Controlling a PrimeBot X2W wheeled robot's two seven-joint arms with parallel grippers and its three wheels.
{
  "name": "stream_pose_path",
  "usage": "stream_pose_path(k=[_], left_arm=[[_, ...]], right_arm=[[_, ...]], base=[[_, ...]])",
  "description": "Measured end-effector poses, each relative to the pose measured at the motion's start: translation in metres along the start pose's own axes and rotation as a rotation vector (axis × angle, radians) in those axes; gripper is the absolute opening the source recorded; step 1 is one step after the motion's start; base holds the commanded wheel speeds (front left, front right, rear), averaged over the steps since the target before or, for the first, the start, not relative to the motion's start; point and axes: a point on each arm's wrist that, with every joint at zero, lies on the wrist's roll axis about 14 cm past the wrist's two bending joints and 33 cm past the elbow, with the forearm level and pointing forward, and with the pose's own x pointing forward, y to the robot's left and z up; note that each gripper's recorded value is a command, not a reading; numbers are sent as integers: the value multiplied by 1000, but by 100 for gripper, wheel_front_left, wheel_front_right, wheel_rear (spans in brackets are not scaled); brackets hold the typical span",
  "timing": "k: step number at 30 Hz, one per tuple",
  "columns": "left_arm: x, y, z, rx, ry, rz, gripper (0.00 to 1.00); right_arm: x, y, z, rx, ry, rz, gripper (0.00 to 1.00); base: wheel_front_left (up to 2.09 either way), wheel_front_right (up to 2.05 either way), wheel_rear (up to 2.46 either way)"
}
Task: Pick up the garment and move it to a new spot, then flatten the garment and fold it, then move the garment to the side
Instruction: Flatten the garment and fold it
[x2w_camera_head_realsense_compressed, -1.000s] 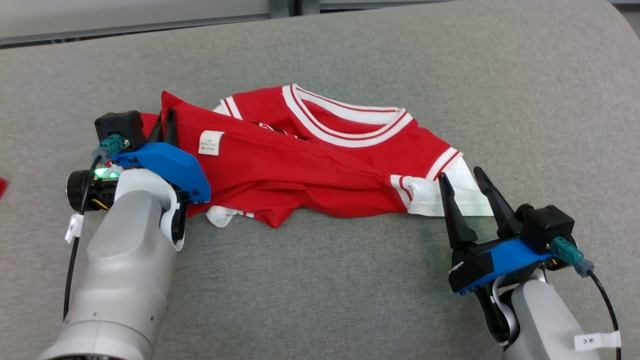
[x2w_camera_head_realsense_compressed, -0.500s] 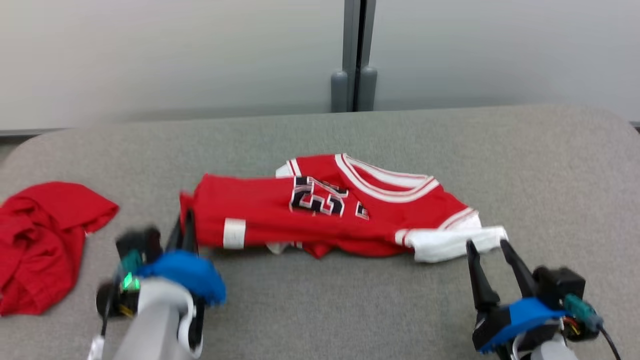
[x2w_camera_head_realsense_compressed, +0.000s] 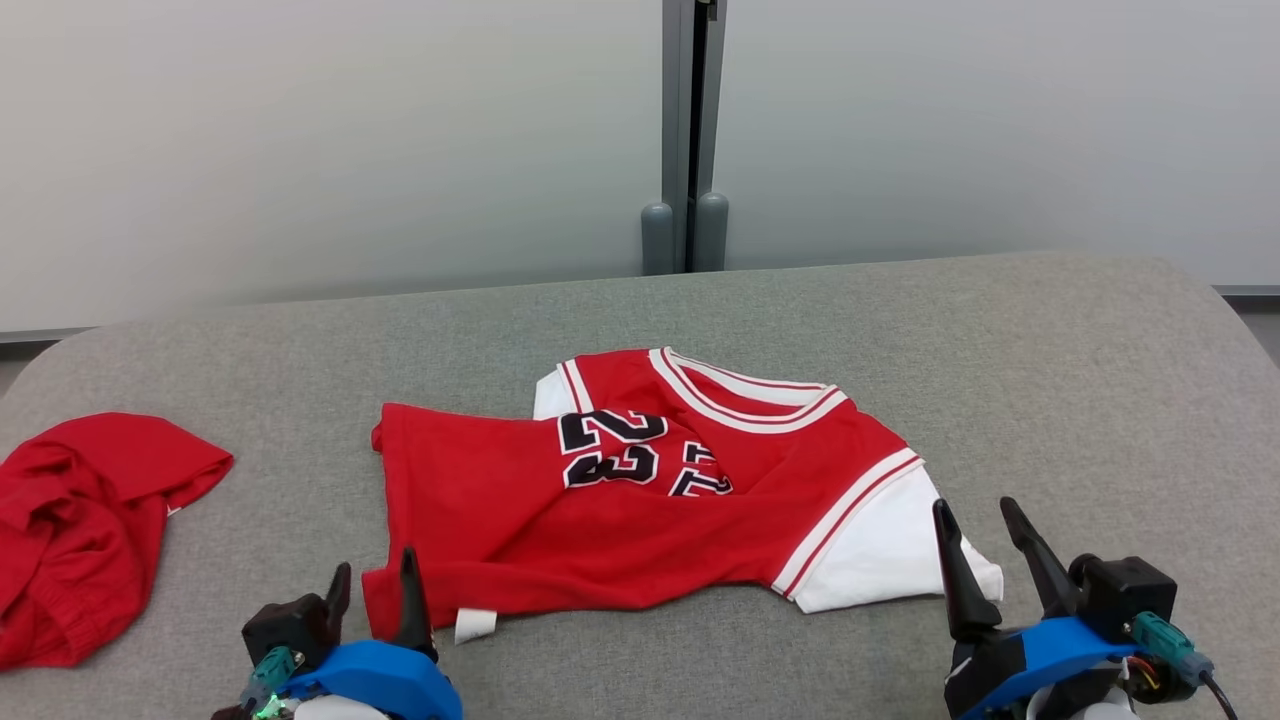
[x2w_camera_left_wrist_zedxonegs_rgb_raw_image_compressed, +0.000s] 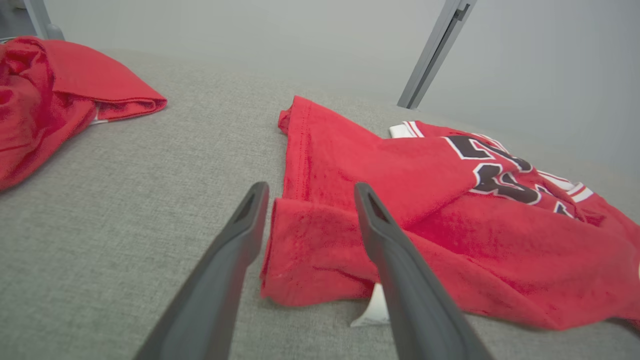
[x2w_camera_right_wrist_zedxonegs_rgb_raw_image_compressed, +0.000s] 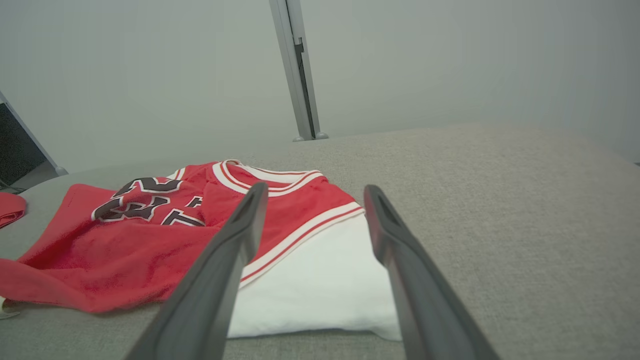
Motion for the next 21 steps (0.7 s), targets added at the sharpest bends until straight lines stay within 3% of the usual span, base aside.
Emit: stream_pose_path(k=[8, 21], left_arm=[[-8, 2, 11, 28, -58, 8, 100], [-17, 8, -3, 66, -28, 27, 100]], right_arm=[[6, 11, 23, 6, -73, 33, 100], [3, 8, 11, -33, -38, 28, 100]], base=[[0, 0, 0], [0, 0, 0]])
